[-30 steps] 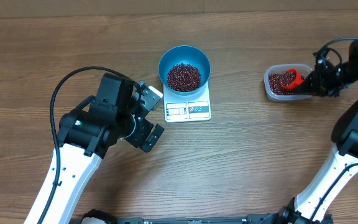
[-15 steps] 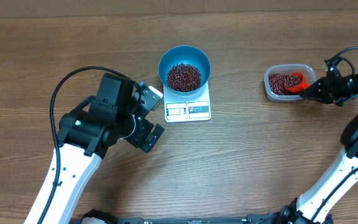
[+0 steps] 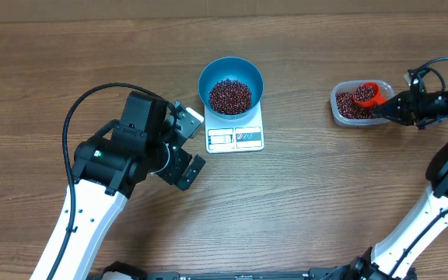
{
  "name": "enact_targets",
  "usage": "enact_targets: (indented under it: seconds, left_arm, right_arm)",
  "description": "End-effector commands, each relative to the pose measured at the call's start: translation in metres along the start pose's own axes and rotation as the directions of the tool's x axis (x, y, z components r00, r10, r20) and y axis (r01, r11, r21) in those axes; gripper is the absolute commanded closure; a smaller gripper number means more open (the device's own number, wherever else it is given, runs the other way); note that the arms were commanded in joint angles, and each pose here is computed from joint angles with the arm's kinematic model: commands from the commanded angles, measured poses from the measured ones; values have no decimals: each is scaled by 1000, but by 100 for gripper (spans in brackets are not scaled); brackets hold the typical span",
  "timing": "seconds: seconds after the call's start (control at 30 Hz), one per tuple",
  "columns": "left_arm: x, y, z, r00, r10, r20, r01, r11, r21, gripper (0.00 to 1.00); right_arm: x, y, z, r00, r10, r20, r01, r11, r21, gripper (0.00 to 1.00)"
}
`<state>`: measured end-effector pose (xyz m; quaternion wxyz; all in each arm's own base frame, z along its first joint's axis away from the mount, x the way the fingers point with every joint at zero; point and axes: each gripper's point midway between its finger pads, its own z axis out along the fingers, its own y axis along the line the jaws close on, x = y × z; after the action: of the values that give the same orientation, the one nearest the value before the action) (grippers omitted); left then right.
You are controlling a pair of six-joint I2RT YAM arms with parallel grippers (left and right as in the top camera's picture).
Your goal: Scoop item into bowl and weigh 150g on scale
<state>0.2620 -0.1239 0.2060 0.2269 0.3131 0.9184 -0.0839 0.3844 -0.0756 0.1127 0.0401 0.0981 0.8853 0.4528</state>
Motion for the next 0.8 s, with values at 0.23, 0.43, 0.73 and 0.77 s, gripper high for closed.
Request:
enact_targets:
  seconds: [0.23,0.43,0.73,0.77]
  left_arm:
    - [-7,2,-5,1000,22,20,-22,1000,-7,1]
    - [-7,2,-5,1000,22,20,-22,1000,-8,0]
    - [-7,2,-5,1000,22,20,-22,1000,-7,1]
    - [-7,2,-5,1000,22,20,-22,1000,-8,0]
  right_arm:
    - [-8,37,10,998,-58,36,62,993,-101,96]
    - [-9,66,21,994,-104,36,108,983,-146,96]
    - [-5,110,52,986,-168,0,163,958,-234,96]
    - [-4,115,55,984,-179,-5,172,955,-240,96]
